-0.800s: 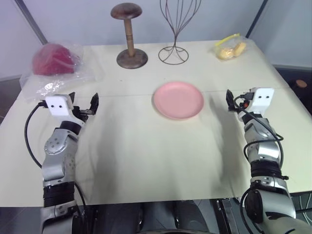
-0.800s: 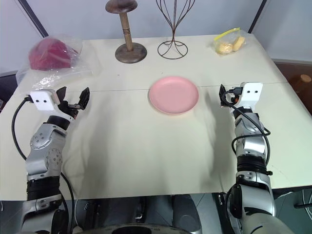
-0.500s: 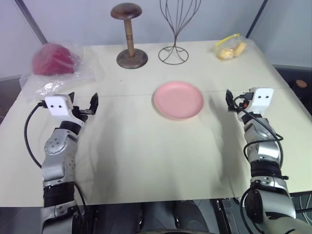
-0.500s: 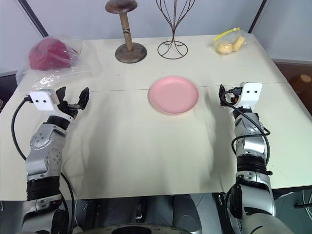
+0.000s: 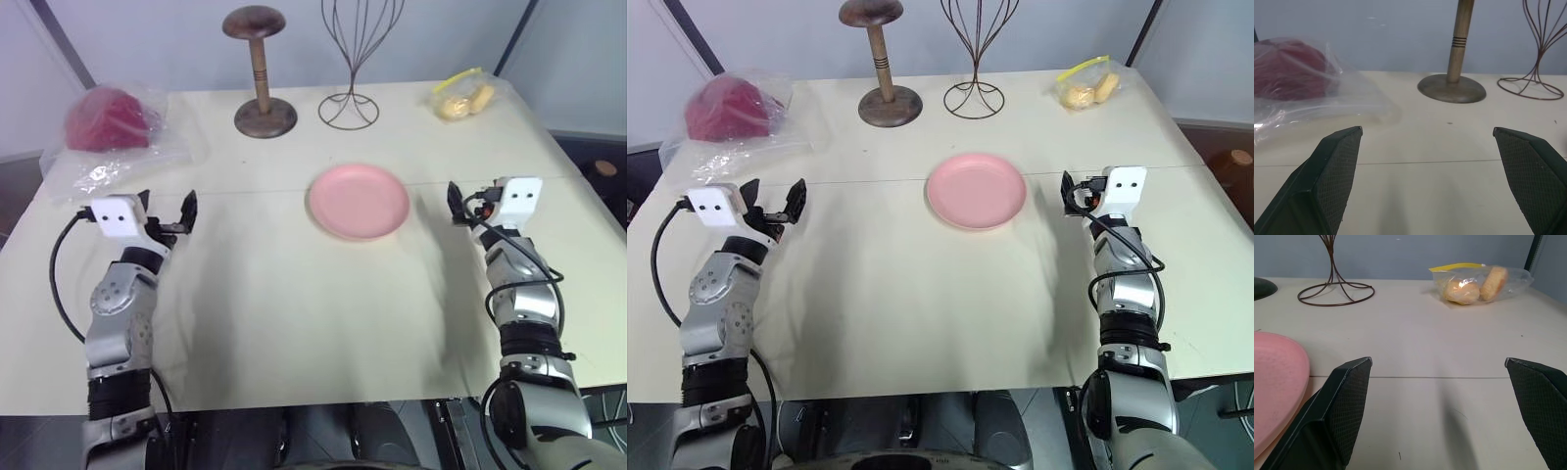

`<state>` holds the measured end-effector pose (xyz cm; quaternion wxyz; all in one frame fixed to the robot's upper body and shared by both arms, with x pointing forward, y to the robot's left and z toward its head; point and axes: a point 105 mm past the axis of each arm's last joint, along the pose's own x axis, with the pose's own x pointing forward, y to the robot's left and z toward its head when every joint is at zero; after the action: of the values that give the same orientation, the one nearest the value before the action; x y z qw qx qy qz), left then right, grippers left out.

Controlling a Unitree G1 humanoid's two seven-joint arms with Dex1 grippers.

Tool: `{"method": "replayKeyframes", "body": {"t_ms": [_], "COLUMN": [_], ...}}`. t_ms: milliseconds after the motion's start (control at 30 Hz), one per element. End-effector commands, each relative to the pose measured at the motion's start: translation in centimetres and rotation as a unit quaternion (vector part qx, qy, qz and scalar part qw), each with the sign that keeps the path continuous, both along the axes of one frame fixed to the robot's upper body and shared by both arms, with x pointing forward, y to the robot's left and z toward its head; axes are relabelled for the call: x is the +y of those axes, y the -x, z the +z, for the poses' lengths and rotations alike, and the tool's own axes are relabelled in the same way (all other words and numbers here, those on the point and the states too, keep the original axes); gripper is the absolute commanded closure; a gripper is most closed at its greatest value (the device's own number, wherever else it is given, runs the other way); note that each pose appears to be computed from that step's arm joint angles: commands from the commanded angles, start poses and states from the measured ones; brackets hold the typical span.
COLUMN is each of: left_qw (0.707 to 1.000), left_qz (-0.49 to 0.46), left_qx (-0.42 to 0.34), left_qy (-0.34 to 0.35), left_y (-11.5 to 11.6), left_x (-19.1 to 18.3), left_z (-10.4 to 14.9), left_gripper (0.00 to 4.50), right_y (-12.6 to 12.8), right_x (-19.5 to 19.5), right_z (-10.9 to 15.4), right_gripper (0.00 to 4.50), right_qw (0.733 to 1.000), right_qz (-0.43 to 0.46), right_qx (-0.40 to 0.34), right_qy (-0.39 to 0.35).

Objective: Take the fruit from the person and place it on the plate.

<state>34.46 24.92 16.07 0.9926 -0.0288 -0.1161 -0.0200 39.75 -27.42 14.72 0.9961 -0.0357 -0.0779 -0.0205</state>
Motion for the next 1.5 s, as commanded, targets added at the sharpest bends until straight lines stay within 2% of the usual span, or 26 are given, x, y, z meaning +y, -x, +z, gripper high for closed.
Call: {"method": "replayKeyframes", "body": {"t_ms": [33,1300,1500], "left_qw": [0.999,0.999,0.999], "left_qz": [0.004,0.01,0.005], "left_qx": [-0.037,-0.032,-0.033], "left_qy": [-0.012,-0.023,-0.041], "left_y": [0.2,0.0,-0.2], "left_x": [-0.1,0.4,0.9], "left_z": [1.9,1.6,2.3], "left_gripper": [0.0,0.0,0.0], "right_y": [-0.3,-0.3,-0.2], "right_x": [0.4,0.6,0.7], "right_z": [2.1,1.9,1.8], "right_gripper": [0.05,0.05,0.05], "right_qw": [0.999,0.999,0.999], "right_qz": [0.007,0.008,0.008], "right_qx": [-0.037,-0.036,-0.035], "right_qy": [0.005,0.013,0.013]}}
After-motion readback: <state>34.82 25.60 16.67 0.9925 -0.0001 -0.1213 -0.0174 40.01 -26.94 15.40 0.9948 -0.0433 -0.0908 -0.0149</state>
